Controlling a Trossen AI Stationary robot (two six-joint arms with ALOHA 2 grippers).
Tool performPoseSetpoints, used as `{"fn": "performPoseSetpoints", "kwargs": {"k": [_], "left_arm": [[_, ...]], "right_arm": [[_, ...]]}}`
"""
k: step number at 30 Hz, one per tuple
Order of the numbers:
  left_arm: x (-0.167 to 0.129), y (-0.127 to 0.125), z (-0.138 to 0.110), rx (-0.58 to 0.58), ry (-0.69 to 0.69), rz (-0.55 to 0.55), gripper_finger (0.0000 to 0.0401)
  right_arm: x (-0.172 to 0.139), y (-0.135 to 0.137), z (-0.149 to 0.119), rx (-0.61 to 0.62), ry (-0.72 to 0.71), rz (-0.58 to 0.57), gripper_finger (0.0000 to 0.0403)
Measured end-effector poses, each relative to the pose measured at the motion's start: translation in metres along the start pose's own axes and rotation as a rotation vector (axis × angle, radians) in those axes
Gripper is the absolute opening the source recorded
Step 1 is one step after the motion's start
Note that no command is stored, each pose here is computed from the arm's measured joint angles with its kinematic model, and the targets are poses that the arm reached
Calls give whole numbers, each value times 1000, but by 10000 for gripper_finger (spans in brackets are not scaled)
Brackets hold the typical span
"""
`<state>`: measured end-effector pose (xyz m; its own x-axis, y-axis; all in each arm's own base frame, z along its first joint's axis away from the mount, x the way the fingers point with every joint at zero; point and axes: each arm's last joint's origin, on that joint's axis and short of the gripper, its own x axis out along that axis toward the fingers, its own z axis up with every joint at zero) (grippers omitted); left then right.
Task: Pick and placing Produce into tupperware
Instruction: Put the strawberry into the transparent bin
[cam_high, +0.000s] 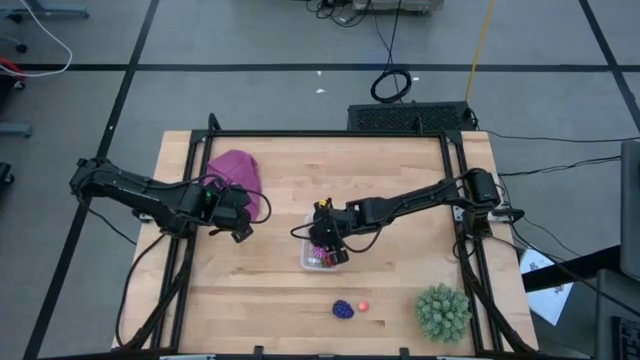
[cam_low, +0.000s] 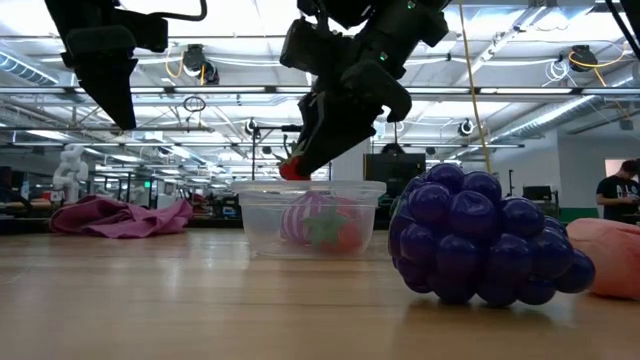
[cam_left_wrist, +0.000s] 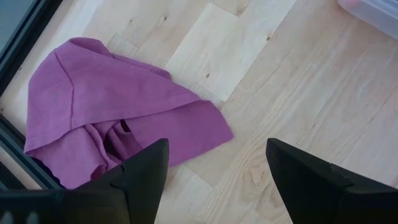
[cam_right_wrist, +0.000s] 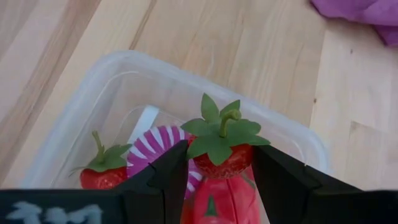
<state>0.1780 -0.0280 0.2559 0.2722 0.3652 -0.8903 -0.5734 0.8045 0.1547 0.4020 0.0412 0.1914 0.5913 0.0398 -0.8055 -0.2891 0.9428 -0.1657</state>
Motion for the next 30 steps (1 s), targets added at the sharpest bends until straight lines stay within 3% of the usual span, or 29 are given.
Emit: {"fn": "performPoseSetpoints", "kwargs": {"k": [30], "left_arm": [[0, 0, 0, -2, 0, -1, 274]], "right_arm": [[17, 0, -8, -20, 44, 9, 160]]}}
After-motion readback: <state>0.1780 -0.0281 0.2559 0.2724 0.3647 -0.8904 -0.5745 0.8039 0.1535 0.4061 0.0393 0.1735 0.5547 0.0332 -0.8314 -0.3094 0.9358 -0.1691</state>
